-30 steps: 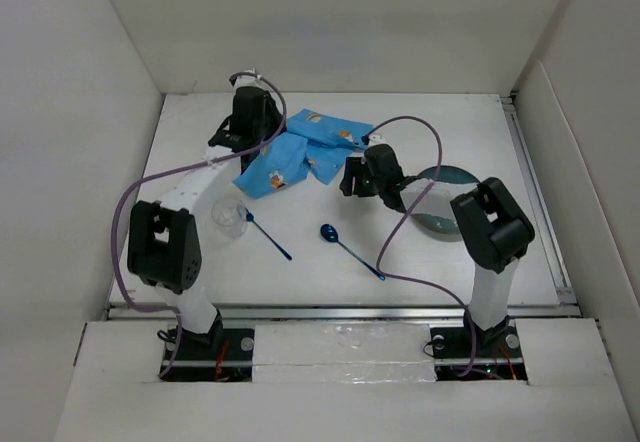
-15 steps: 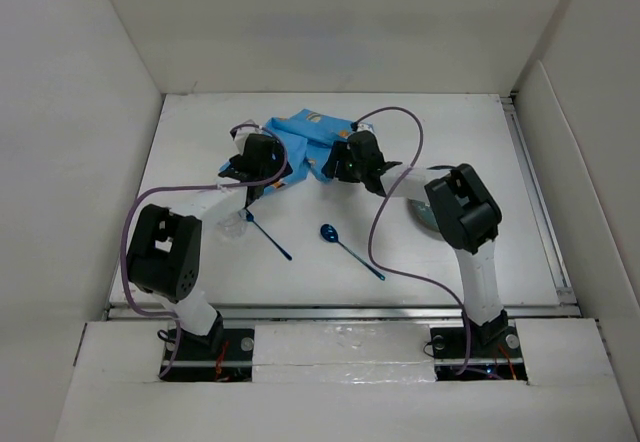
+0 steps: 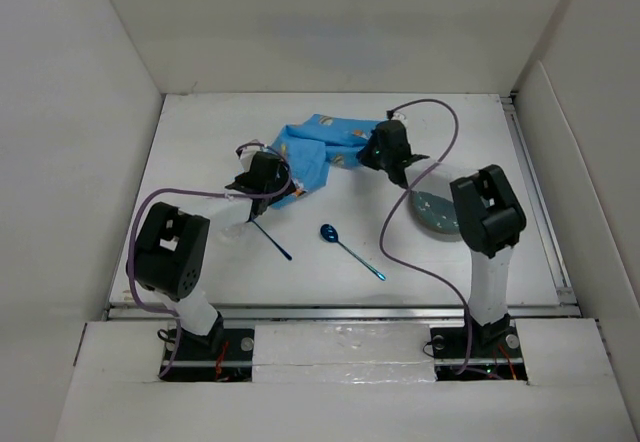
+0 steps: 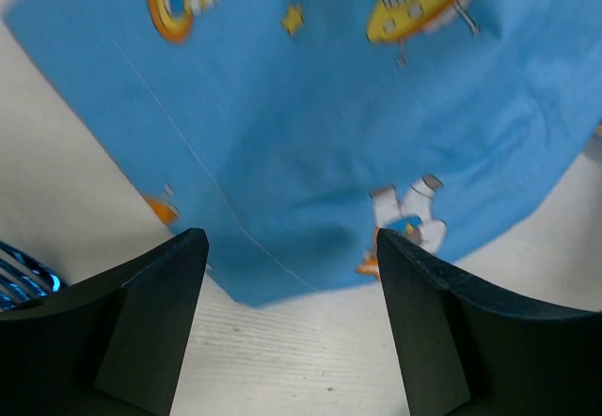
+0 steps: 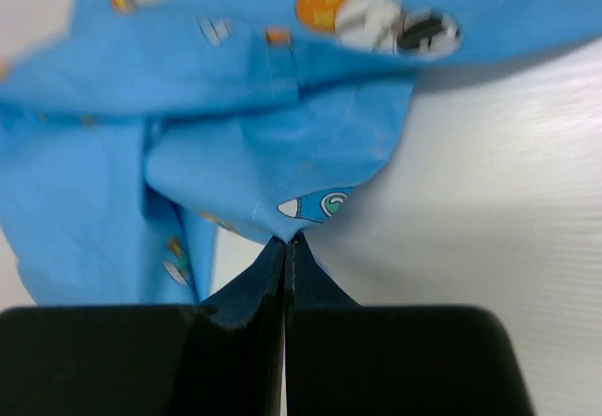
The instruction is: Set the dinner table for one person
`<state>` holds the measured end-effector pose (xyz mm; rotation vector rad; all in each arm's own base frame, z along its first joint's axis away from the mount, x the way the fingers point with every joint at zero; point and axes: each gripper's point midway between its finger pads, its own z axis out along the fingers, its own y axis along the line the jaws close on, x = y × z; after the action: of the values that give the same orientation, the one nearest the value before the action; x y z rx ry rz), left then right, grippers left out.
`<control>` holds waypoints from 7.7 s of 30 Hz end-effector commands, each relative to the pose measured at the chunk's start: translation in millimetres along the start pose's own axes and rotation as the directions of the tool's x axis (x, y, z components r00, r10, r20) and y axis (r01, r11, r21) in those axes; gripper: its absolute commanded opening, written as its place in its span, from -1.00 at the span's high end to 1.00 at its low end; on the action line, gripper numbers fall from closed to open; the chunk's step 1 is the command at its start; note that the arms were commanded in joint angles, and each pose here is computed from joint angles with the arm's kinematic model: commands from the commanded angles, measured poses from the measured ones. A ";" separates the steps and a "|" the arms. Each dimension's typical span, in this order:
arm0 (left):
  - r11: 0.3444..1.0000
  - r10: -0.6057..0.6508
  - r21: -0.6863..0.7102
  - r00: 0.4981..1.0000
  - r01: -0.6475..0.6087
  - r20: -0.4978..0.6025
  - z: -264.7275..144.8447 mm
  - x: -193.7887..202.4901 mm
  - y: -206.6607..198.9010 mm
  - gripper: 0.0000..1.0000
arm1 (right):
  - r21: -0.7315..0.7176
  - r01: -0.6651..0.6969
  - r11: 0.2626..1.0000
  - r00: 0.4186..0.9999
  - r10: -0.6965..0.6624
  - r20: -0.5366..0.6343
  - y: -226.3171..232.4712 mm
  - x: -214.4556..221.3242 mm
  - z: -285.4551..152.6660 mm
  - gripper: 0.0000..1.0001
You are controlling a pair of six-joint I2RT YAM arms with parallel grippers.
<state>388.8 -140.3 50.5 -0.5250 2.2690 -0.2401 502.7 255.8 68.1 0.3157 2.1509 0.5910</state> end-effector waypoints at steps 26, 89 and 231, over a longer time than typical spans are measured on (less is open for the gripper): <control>0.976 0.218 0.020 0.975 -0.217 -0.053 28.6 54.3 -63.6 1.00 | -0.073 0.125 0.989 0.959 -0.102 0.265 13.7 -116.7 -82.3 1.00; 0.958 0.256 -0.132 0.966 -0.256 -0.016 26.4 -155.9 -10.8 0.22 | -0.113 0.133 0.985 0.982 -0.116 0.151 -23.4 -93.3 -133.7 1.00; 0.888 -0.212 0.457 0.922 0.043 0.324 -69.1 -289.6 -38.5 1.00 | -0.045 0.193 0.980 0.934 -0.170 0.316 -38.7 -208.4 -160.9 1.00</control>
<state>525.2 -42.2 317.8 -0.4513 1.7772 -0.6218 491.9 82.4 302.2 0.1598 1.8699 0.4458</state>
